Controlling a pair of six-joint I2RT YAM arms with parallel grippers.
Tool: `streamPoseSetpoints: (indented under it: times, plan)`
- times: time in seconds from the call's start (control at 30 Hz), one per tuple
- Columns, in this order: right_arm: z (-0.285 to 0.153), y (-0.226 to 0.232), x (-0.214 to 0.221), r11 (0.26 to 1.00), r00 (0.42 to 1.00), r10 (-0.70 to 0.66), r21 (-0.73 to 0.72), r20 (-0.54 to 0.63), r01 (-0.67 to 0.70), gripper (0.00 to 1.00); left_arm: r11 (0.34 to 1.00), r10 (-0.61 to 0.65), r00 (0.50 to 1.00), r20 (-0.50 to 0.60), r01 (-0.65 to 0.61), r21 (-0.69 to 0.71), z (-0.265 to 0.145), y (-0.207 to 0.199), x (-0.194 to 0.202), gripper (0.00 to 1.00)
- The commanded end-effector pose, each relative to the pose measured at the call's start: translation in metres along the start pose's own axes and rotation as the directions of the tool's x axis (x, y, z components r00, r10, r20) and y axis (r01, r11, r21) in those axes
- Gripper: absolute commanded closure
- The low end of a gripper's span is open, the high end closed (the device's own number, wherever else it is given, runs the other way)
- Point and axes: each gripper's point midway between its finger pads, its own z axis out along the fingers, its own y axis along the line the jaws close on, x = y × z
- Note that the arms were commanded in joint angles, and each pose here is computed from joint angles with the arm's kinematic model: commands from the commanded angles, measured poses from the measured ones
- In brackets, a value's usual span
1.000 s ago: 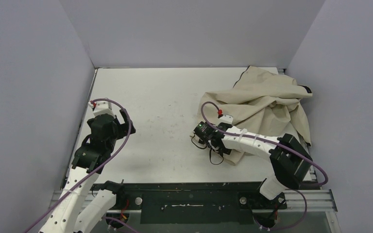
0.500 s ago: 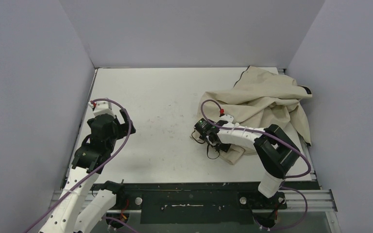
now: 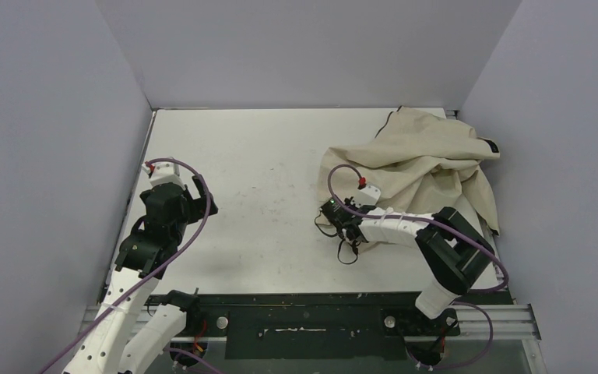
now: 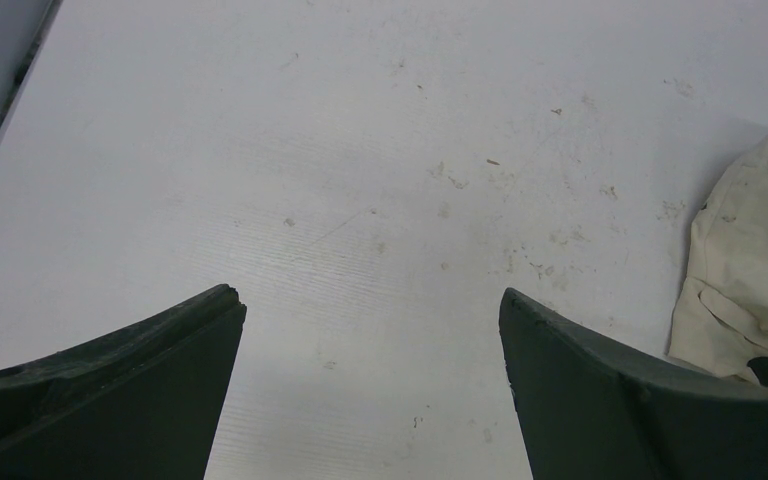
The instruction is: Zip up the jacket
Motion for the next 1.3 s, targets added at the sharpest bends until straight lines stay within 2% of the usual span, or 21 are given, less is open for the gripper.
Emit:
streamPoseSetpoints:
  times: [0.0,0.13,0.27,0.47,0.8,1.03,1.13,1.27]
  plan:
    - [0.003,-0.031,0.037,0.995,0.981,-0.102,-0.003,-0.166,0.103,1.00,1.000,-0.016,0.999,0.041,0.015,0.018,0.000,-0.004,-0.012,0.03]
    - [-0.036,0.001,-0.030,0.979,0.988,-0.157,-0.132,-0.002,0.156,1.00,1.000,-0.018,0.999,0.040,0.017,0.011,0.001,-0.002,-0.012,0.03]
    - [-0.098,0.033,-0.110,0.947,0.961,-0.198,-0.215,0.191,0.238,1.00,1.000,-0.021,0.999,0.044,0.021,0.006,0.001,-0.001,-0.013,0.03]
    - [-0.198,0.080,-0.208,0.872,0.896,-0.170,-0.361,0.410,0.331,1.00,1.000,-0.031,0.998,0.061,0.031,0.000,-0.003,0.002,-0.016,0.03]
    - [-0.346,0.131,-0.318,0.802,0.734,-0.132,-0.364,0.667,0.474,1.00,0.998,-0.053,0.994,0.092,0.056,-0.024,-0.008,0.008,-0.020,0.03]
    - [-0.467,0.136,-0.340,0.764,0.595,-0.011,-0.378,0.803,0.524,1.00,0.998,-0.057,0.993,0.102,0.060,-0.020,-0.010,0.008,-0.021,0.03]
    - [-0.514,0.120,-0.327,0.779,0.533,-0.026,-0.317,0.846,0.541,1.00,0.998,-0.058,0.993,0.106,0.061,-0.022,-0.011,0.009,-0.021,0.03]
    - [-0.552,0.094,-0.305,0.772,0.480,-0.103,-0.235,0.871,0.590,1.00,0.997,-0.066,0.991,0.118,0.069,-0.027,-0.014,0.011,-0.023,0.03]
